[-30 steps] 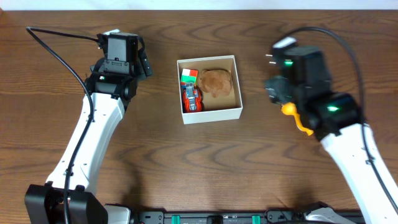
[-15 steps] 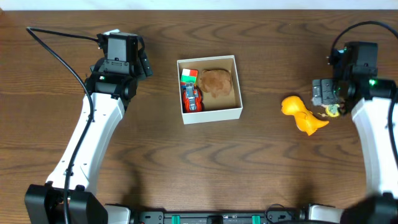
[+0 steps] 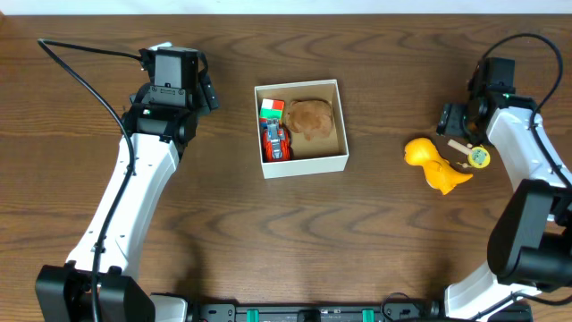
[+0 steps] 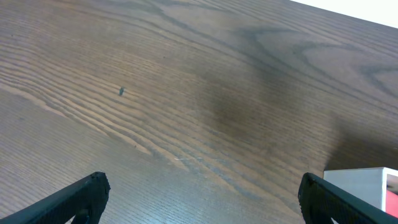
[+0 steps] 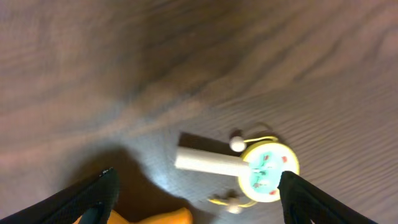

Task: Pack container
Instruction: 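Withdraw the right gripper from the box toward the rattle drum, then lower the right gripper onto the rattle handle, grasp and lift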

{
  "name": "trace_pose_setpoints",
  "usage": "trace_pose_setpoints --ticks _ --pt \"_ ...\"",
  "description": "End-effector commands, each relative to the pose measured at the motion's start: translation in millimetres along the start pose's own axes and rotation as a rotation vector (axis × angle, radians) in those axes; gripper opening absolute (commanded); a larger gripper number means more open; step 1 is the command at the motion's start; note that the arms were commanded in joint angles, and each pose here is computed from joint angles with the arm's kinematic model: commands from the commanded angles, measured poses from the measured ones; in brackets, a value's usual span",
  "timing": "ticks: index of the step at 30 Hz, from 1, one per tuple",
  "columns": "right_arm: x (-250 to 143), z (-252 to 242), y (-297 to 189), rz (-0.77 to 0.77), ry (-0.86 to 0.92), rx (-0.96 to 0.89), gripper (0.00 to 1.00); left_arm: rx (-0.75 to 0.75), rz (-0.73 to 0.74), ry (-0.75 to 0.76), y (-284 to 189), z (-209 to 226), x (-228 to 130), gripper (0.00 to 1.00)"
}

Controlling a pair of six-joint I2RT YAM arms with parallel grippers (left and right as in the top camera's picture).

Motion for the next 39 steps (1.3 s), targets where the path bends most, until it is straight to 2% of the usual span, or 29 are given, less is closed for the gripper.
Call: trace_pose_setpoints --ticks 1,3,8,10,12,14,20,28,35,37,39 --pt "2 1 3 -0.006 0.418 0.006 0.85 0.001 -0.012 -0.014 -3 2 5 0.98" --pt "3 3 3 -0.007 0.566 0.011 0.87 0.001 -0.012 -0.014 -3 1 5 0.98" --pt "-4 9 6 0.011 0.904 0.009 0.78 0.001 -0.012 -0.014 -3 1 5 0.98" --pt "-8 12 8 0.015 0.977 0.005 0.72 0.001 -0.012 -0.014 -3 1 5 0.98" --pt "-11 14 11 0.017 1.027 0.002 0.73 0.001 -0.012 -0.014 -3 1 5 0.98" --pt "-17 15 14 0.019 1.067 -0.015 0.74 0.001 -0.012 -0.014 -3 1 5 0.98" --pt "-35 6 26 -0.017 1.126 -0.119 0.67 0.001 -0.012 -0.014 -3 2 5 0.98" --pt "-47 0 42 -0.051 1.144 -0.114 0.68 0.001 -0.012 -0.014 -3 2 5 0.98" --pt "-45 -9 50 -0.089 1.190 -0.095 0.64 0.001 -0.012 -0.014 -3 2 5 0.98" --pt "-45 -12 51 -0.089 1.197 -0.099 0.55 0.001 -0.012 -0.014 -3 2 5 0.98" --pt "-45 -14 52 -0.088 1.202 -0.103 0.38 0.001 -0.012 -0.014 -3 2 5 0.98"
Point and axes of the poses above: each gripper's point midway between its finger pads, its own y axis out along the fingers, its own z axis along the line the jaws close on, x = y × z, the point moved 9 cm from there along -y, back along the fingers, and after that the axes turned 5 degrees about -y, right-handed, at the moved point
